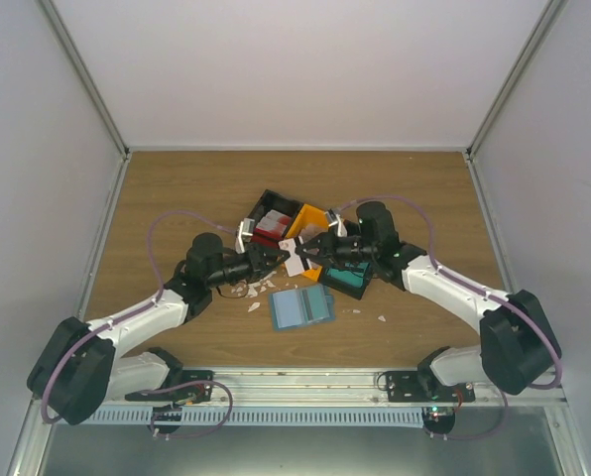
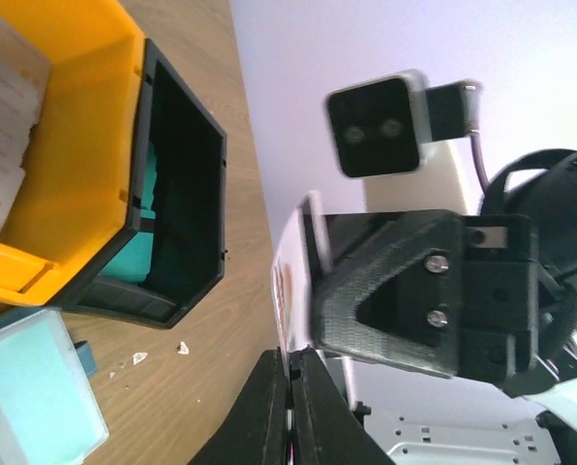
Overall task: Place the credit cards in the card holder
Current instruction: Pick up the credit card from the storage box.
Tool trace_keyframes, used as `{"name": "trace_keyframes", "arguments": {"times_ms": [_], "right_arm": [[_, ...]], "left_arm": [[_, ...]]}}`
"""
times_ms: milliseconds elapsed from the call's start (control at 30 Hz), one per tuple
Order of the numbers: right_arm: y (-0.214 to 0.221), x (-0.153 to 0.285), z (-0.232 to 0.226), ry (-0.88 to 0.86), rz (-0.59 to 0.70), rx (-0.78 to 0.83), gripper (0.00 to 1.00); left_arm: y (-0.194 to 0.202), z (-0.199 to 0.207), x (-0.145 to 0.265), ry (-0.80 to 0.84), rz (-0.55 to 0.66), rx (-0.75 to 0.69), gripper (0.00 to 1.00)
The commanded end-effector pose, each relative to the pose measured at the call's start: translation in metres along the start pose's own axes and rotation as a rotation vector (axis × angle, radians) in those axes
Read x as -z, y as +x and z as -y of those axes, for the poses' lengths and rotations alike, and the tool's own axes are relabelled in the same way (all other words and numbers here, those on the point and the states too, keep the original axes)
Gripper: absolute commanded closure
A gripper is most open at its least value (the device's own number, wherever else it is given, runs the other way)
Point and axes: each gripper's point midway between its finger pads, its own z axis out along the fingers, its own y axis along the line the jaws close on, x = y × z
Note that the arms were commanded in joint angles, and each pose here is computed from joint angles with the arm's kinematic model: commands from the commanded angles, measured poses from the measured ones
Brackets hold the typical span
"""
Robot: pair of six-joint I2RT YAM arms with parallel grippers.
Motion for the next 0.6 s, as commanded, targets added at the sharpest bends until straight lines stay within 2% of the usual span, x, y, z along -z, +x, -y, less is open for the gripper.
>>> {"name": "trace_keyframes", "arguments": {"times_ms": [0, 133, 300, 400, 567], "right_arm": [[0.004, 0.007, -0.003, -0.035, -0.005, 0.057, 0.90], [0.002, 0.017, 0.036, 0.144, 0.049, 0.133, 0.74], [0.007, 0.041, 0.082, 0.453, 0.099, 0.291, 0.64], [0.024, 0.049, 0.100, 0.598, 0.062, 0.335, 0.62], [0.053, 0.042, 0.127, 0.731, -0.032, 0.363, 0.56]], "left_arm": [[0.007, 0.005, -0.002, 0.048, -0.034, -0.052, 1.00], [0.013, -0.011, 0.001, -0.014, -0.050, -0.112, 1.00], [0.026, -0.047, 0.011, -0.135, -0.064, -0.149, 1.00], [0.047, -0.074, 0.020, -0.173, -0.102, -0.121, 1.00], [0.069, -0.091, 0.019, -0.169, -0.147, -0.068, 1.00]]}}
